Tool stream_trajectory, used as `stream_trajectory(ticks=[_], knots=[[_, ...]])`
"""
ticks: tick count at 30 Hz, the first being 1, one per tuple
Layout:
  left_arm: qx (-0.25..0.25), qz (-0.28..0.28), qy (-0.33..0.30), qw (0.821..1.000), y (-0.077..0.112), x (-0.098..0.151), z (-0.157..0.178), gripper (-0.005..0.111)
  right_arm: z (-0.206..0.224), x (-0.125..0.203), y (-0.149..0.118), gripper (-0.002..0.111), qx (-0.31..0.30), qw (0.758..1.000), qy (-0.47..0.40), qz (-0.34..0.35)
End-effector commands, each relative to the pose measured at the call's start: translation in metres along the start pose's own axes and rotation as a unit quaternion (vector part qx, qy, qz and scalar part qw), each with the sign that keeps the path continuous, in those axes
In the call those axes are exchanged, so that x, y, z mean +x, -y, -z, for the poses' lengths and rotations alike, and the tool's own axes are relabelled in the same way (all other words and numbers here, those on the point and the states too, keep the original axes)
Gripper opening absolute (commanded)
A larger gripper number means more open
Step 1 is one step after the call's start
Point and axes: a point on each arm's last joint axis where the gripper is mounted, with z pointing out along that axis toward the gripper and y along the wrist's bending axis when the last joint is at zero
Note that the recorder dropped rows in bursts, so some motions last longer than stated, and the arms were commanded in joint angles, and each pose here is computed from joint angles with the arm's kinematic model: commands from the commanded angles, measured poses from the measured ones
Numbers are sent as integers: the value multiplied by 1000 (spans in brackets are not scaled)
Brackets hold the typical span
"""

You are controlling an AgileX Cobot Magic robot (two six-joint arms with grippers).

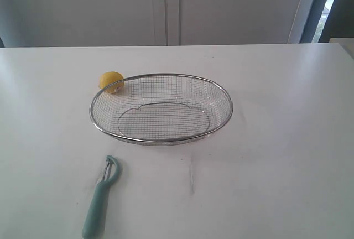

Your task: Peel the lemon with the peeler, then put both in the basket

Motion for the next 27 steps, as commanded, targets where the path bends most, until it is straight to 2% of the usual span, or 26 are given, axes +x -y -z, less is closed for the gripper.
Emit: stream_trajectory(ticks=[1,9,20,27], knots=[[2,4,1,1000,0,2,-1,0,0,0,0,0,2,1000,7,-2],[2,4,1,1000,0,2,-1,0,1,-10,0,0,0,998,63,-2],[2,4,1,1000,0,2,-1,0,10,-41,-1,0,-7,970,241,-1],[2,4,1,1000,0,2,-1,0,12,-45,-2,0,-8,965,263,-1]])
